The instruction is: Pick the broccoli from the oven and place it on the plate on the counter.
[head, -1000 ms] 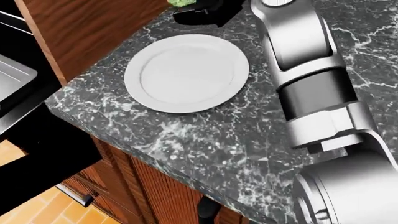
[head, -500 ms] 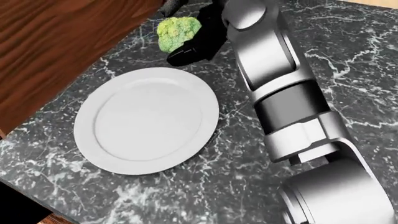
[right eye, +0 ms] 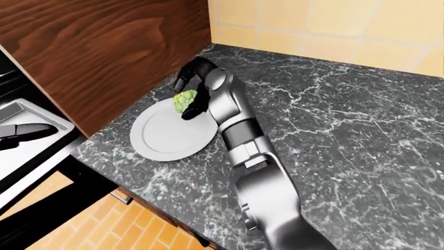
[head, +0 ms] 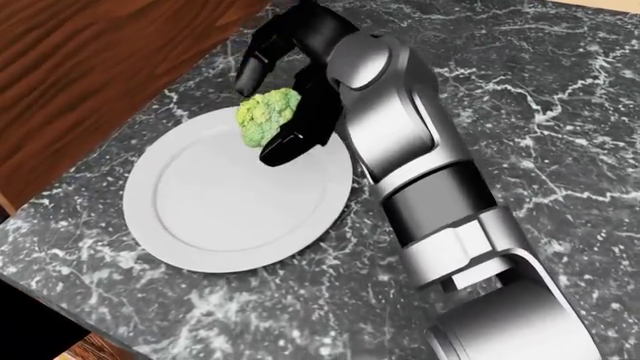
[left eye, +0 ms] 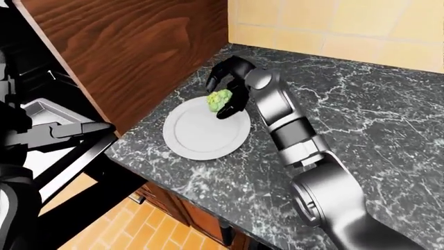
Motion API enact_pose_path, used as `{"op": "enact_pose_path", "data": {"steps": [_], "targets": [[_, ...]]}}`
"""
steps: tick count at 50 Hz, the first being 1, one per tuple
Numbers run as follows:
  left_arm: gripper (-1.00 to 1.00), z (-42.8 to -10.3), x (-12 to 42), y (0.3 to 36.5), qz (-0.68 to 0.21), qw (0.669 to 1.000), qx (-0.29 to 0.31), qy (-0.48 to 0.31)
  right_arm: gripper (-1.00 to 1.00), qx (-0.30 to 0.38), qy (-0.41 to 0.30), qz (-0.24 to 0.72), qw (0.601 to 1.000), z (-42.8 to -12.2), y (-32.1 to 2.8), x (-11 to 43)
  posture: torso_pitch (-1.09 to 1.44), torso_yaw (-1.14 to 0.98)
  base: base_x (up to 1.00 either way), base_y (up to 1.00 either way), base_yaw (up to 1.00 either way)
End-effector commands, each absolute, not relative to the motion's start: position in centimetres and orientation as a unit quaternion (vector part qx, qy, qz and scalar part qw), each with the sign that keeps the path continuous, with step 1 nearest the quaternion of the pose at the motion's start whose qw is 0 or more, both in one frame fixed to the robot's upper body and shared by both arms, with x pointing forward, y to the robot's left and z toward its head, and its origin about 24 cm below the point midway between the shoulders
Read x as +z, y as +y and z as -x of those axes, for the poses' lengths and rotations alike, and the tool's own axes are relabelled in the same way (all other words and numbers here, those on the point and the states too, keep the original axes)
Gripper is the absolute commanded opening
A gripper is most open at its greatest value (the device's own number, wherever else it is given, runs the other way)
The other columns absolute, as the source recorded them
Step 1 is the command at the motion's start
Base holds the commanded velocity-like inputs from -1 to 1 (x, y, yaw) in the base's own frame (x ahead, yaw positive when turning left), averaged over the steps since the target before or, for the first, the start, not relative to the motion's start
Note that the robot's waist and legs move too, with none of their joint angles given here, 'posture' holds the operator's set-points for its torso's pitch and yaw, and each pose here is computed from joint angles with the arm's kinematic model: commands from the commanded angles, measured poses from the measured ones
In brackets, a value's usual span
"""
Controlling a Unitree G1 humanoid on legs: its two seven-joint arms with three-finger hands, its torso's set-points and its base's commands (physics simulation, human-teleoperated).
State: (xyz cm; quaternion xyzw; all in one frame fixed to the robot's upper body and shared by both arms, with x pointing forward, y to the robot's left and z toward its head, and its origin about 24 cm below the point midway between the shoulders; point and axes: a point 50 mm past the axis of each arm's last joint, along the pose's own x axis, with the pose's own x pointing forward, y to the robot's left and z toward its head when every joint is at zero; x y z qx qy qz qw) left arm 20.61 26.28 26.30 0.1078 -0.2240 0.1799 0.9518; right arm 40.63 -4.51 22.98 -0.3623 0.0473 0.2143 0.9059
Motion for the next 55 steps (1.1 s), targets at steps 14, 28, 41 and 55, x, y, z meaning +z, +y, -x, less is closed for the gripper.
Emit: {"op": "enact_pose_path", "data": {"steps": [14, 28, 41, 55], "targets": [[1.00, -19.9, 27.1, 26.3, -0.117, 0.942, 0.186, -0.254, -0.43, 0.244, 0.012, 0.370, 0.896, -40.0, -3.2, 25.2, 0.00, 0.00, 0.00, 0.00, 0.00], [1.00, -19.9, 26.9, 26.4, -0.117, 0.942, 0.188, -0.253, 0.45, 0.244, 0.008, 0.370, 0.896, -39.6, -3.3, 26.0, 0.00, 0.00, 0.00, 0.00, 0.00], [1.00, -20.1, 27.2, 26.3, -0.117, 0.941, 0.186, -0.256, 1.00, 0.239, -0.006, 0.369, 0.898, -39.2, -3.5, 27.7, 0.00, 0.00, 0.00, 0.00, 0.00], [1.00, -19.9, 27.5, 26.5, -0.117, 0.940, 0.187, -0.259, 1.00, 0.198, -0.064, 0.359, 0.910, -37.9, -4.4, 36.2, 0.00, 0.00, 0.00, 0.00, 0.00]]}}
